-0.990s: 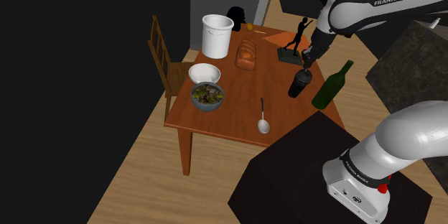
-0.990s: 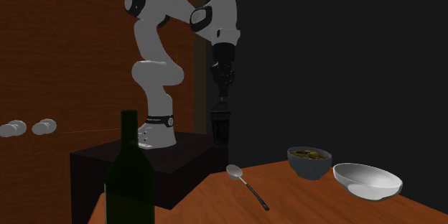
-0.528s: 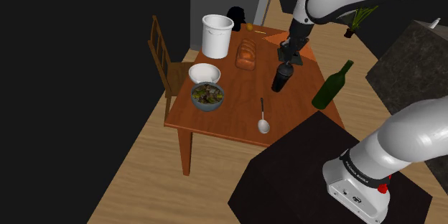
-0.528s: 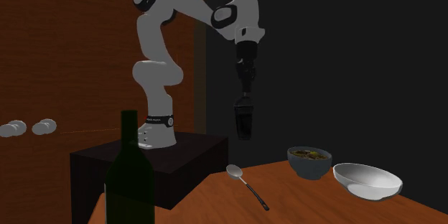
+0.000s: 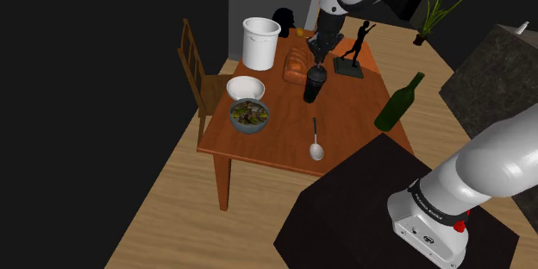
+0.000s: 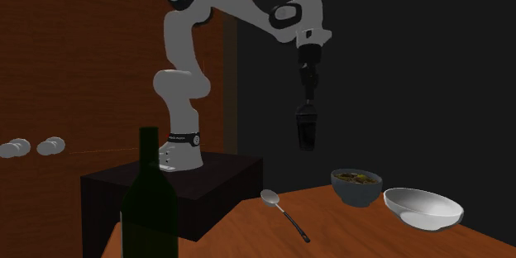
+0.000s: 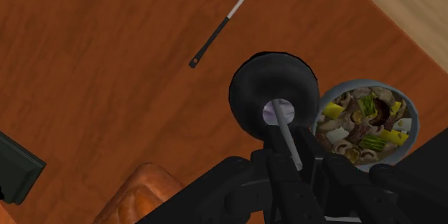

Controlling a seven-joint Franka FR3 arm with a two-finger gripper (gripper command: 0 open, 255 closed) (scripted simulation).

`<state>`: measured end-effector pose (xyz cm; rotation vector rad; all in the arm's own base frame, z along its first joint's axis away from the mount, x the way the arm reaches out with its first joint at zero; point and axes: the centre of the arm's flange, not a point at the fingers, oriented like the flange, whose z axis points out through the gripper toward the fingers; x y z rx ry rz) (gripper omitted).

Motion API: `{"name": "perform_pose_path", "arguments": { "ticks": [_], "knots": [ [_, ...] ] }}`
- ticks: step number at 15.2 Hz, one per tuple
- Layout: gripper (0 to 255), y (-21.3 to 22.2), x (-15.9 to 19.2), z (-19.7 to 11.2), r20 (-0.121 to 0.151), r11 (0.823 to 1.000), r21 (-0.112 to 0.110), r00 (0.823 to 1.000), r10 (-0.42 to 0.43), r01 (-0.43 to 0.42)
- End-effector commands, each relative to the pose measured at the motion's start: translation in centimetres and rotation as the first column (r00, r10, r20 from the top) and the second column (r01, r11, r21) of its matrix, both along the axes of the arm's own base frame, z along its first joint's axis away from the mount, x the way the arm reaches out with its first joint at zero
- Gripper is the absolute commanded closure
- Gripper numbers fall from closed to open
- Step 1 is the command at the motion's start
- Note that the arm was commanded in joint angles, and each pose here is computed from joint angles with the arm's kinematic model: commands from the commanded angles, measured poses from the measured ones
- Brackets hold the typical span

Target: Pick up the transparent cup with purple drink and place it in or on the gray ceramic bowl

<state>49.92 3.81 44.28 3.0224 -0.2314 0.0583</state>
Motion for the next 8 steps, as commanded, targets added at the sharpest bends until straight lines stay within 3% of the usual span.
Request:
{"name": "perform_pose_path", "arguments": {
  "ticks": [1,8],
  "knots": [
    [255,1.9,2.0,0.4,0.001,1.000,0.001,1.000,-0.001,0.001],
    [255,8.4,8.3,2.2,0.001,1.000,0.001,1.000,-0.001,0.001]
  ]
}}
